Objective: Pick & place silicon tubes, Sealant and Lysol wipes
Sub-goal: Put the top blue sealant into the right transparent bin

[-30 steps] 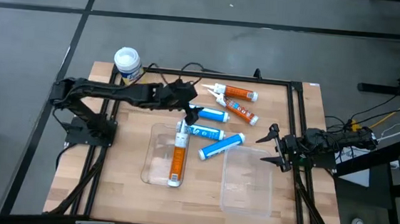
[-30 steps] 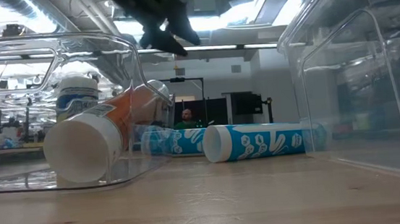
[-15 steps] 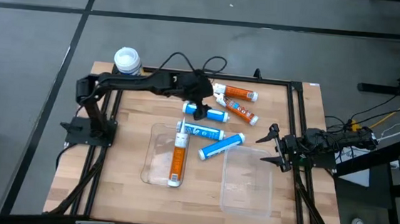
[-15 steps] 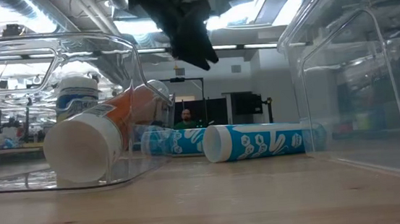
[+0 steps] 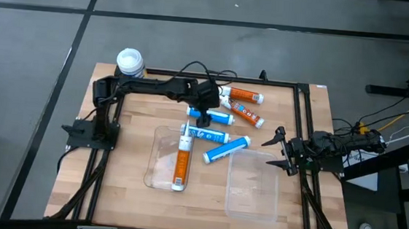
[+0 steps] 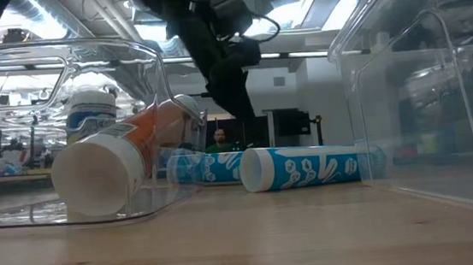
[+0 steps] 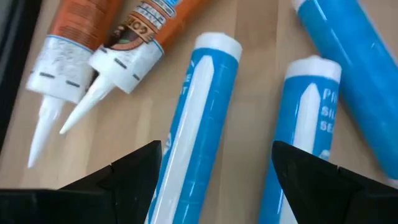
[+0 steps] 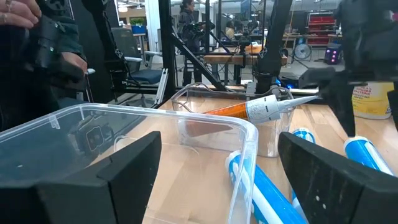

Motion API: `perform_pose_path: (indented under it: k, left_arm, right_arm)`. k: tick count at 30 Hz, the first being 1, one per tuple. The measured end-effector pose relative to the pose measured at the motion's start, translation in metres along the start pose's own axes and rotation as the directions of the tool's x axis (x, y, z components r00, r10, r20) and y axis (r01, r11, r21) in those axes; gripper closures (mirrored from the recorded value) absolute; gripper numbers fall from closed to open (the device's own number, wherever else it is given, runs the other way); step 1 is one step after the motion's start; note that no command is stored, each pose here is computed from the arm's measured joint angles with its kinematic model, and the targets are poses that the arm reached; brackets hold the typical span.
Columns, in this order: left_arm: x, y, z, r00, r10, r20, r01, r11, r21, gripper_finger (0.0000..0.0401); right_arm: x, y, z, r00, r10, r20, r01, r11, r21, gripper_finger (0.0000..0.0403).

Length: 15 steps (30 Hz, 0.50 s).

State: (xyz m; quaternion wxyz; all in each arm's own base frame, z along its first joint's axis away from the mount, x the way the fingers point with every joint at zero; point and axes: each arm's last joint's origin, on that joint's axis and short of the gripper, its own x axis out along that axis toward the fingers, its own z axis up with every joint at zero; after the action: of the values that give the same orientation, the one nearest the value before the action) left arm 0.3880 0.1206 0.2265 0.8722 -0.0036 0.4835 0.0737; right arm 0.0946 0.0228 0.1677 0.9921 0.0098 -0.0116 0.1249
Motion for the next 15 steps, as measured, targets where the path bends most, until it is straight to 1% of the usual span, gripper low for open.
perform_pose_path:
  k: [5,7,11,15]
  left_arm:
    - [0.004,0.002,-0.003,1.000,0.008,-0.025,-0.007,0.999,0.042,0.0100]
    - [0.007,0.004,-0.008,0.998,0.007,-0.065,-0.004,0.999,0.047,0.0100]
    - [0.012,0.007,-0.011,0.996,0.012,-0.092,-0.004,0.997,0.081,0.0100]
    - [0.018,0.008,-0.012,0.995,0.018,-0.100,-0.008,0.995,0.099,0.0100]
  right_arm:
    - [0.000,0.000,0.000,1.000,0.000,0.000,0.000,1.000,0.000,0.0080]
    - [0.000,0.000,0.000,1.000,0.000,0.000,0.000,1.000,0.000,0.0080]
    - [0.000,0.000,0.000,1.000,0.000,0.000,0.000,1.000,0.000,0.0080]
    - [0.000,0.000,0.000,1.000,0.000,-0.001,0.000,1.000,0.000,0.0080]
